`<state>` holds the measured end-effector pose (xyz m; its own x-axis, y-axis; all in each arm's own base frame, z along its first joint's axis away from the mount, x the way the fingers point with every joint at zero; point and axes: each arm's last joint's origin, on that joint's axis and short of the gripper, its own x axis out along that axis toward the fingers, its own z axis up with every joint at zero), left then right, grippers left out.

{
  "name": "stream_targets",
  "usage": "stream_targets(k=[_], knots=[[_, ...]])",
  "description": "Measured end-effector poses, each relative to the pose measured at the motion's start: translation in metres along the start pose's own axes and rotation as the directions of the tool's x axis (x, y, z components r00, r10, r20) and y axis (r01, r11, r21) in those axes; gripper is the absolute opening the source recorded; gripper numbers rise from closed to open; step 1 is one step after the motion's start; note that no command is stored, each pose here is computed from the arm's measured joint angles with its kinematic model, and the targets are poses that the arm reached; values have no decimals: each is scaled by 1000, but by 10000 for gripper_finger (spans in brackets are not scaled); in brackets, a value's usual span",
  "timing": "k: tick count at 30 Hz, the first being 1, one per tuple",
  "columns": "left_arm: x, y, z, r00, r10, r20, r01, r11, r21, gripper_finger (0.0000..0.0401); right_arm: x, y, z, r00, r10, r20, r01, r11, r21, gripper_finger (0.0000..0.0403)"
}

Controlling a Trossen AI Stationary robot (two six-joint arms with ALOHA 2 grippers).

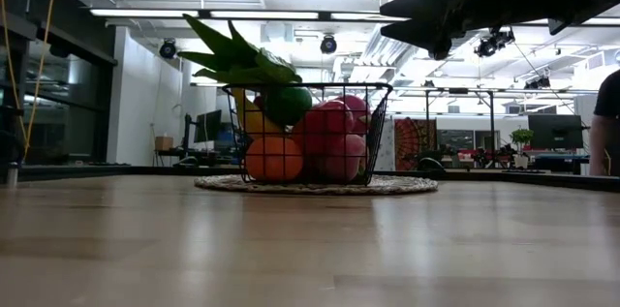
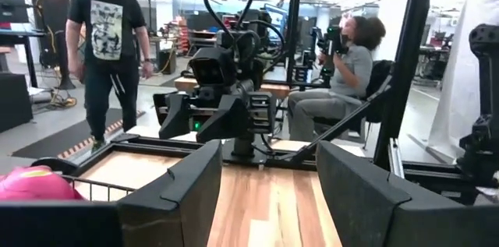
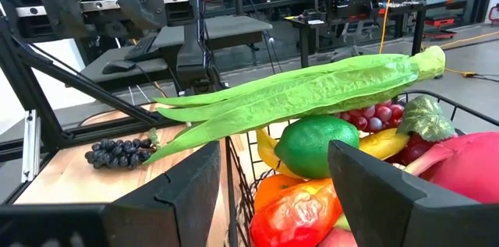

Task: Build produce basket
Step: Put the purple grapes into the black wire basket

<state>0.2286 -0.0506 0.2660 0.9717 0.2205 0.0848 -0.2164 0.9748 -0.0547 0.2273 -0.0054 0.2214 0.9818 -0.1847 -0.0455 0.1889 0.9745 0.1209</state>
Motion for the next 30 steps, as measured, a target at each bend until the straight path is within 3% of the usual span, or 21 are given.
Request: stream_targets(k=[10, 22, 30], knots=[[-2, 5, -3, 989, 145, -34, -143, 989, 48, 198, 0, 0, 0, 1000, 2, 0, -2, 1000, -26, 229], [-10, 10, 0, 985, 154, -78, -147, 985, 91, 198, 0, 2, 1, 998, 58, 0, -58, 998, -24, 229], [-18, 26, -16, 989, 147, 23, -147, 989, 24, 197, 0, 3, 4, 995, 99, 30, -98, 995, -21, 229]])
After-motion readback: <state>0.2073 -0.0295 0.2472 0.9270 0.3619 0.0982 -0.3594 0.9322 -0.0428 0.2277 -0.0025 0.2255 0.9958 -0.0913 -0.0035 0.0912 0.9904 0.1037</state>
